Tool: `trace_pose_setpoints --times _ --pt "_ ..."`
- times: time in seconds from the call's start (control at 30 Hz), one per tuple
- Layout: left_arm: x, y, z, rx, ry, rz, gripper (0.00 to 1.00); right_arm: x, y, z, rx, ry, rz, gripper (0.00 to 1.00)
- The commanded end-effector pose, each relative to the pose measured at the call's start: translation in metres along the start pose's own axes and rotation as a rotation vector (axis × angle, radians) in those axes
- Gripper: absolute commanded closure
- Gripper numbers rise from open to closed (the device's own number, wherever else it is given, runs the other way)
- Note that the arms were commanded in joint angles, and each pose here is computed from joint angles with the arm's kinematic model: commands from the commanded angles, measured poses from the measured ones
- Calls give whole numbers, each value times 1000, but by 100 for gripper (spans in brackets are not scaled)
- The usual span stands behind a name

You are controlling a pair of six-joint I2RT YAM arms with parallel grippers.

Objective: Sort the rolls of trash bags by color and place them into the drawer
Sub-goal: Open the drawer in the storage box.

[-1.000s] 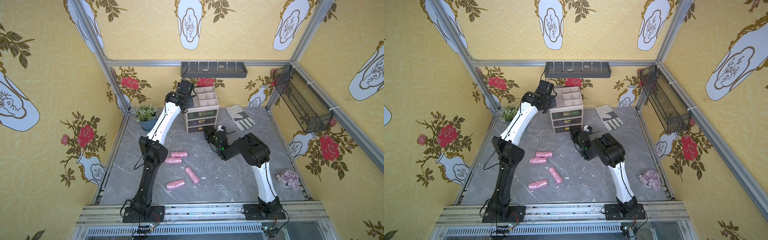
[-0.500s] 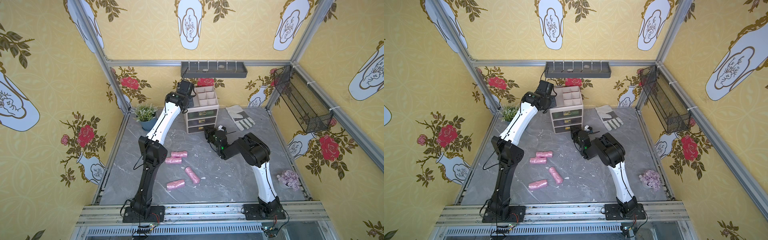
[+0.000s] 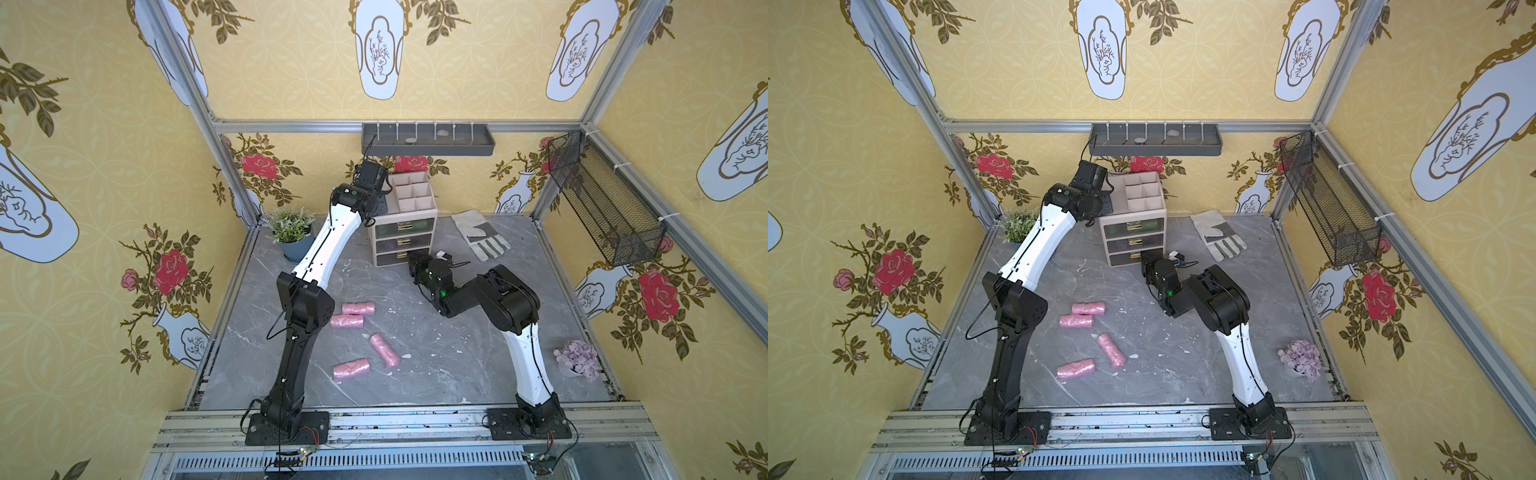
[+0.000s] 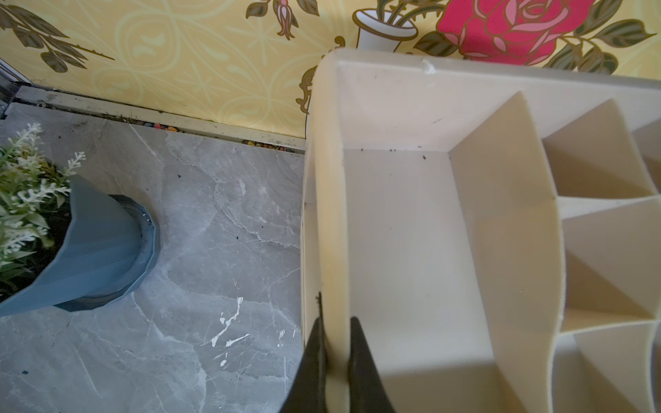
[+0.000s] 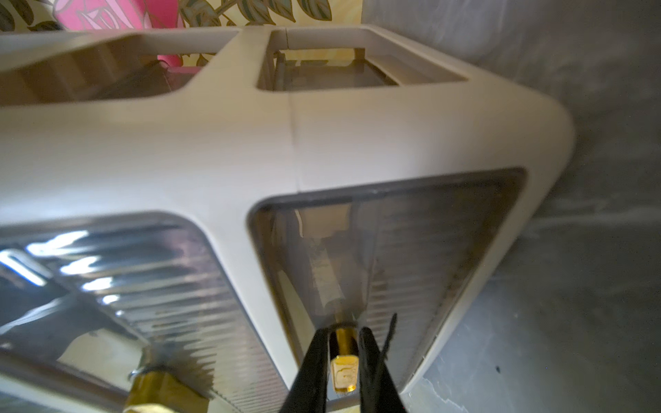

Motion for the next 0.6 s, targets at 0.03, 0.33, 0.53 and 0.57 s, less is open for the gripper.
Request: trace_pose_setpoints --times 0.03,0.33,0.53,0.57 --pt "4 1 -13 13 71 -6 98 1 19 6 4 -26 81 87" --pt "4 1 -13 0 69 0 100 -9 10 1 15 22 41 95" --pt "6 1 -14 -12 69 1 100 -24 1 -7 28 88 4 98" --pt "7 1 -14 -13 69 2 100 -27 -1 -8 28 96 -2 98"
Point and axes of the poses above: each gripper's point midway between its finger pads, its own x axis out along the fingers, its own y axis along the line the jaws close on, z = x × y, the point moved 5 cm from there along -x, back along the fingers, and after that the axes turned 5 degrees about -x, right-handed, at the moved point
